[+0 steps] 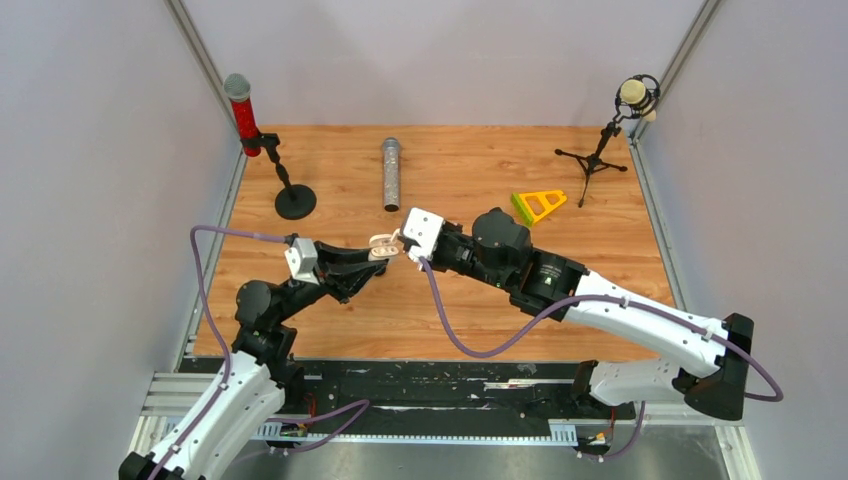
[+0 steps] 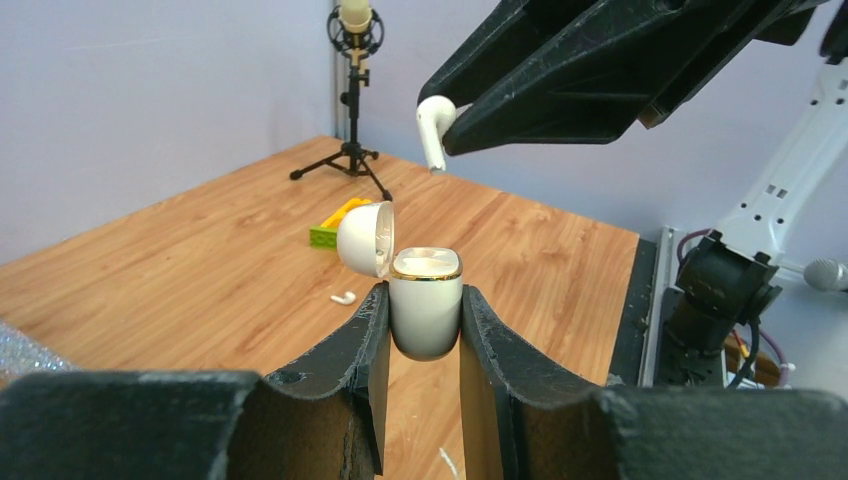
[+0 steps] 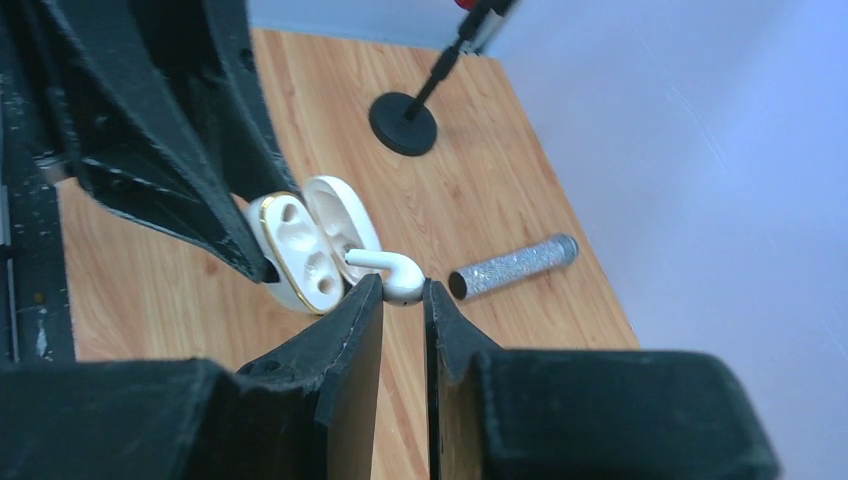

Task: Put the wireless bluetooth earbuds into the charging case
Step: Place the earbud in the charging case.

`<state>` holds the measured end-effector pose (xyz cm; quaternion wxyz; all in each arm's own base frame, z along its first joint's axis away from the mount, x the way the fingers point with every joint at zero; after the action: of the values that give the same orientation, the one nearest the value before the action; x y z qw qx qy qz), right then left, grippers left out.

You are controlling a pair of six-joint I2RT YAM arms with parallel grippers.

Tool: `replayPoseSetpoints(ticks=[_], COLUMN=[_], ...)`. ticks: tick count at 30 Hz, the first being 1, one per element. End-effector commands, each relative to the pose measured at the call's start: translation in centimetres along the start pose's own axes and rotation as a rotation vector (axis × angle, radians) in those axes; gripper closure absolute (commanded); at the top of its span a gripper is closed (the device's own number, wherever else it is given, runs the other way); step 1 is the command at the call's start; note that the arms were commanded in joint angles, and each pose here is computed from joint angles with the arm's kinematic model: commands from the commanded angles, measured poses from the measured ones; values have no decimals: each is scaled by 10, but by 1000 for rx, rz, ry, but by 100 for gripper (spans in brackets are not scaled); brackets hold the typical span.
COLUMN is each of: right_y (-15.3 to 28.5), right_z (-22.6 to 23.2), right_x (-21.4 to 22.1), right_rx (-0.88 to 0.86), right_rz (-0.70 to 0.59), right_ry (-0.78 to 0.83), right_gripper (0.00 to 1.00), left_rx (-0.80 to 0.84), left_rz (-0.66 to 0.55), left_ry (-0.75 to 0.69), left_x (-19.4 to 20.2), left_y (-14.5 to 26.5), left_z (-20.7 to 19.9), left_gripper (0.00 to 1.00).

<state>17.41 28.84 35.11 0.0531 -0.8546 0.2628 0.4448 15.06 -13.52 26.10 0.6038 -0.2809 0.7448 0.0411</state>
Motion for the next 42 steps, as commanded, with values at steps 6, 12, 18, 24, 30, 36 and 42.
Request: replayPoseSetpoints(ticks=[6,12,18,24,30,36,42], right_y=[16,14,0,-6,-3,2,-2], right_z=[12,22,27,22,17,18,23], right_x=[-37,-41,-33,-27,-27,-29,-23], right_rx=[-104,-108,-94,-50,-17,-32,-46], right_rz=[-215,-219,-162,-115,-100,-129,-112], right_ry=[112,144,201,224,227,213,230], right_gripper=[100,100,100,100,100,100,100], left_rx=[117,136,136,146,159,165,166], left_rz=[-47,-44,-48,-51,-50,-49,-55], left_ry=[-77,-105,-109,-129,-147,-155,-171], left_x=[-10,-8,-10,-10,-10,-9,-9], left_y=[0,1,1,2,2,2,2], left_z=[-12,-12,-13,-14,-15,-15,-14], left_gripper=[100,100,100,100,100,100,100])
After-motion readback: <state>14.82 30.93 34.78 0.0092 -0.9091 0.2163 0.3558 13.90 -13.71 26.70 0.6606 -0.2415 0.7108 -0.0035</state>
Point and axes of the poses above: each gripper's point midway between its finger pads, its own y axis back along the fingers, its own z axis along the line the jaws close on, x = y × z, the point moved 8 cm from there along y, back along the fingers, and after that the axes turned 10 degrees about y, right-handed, at the moved point
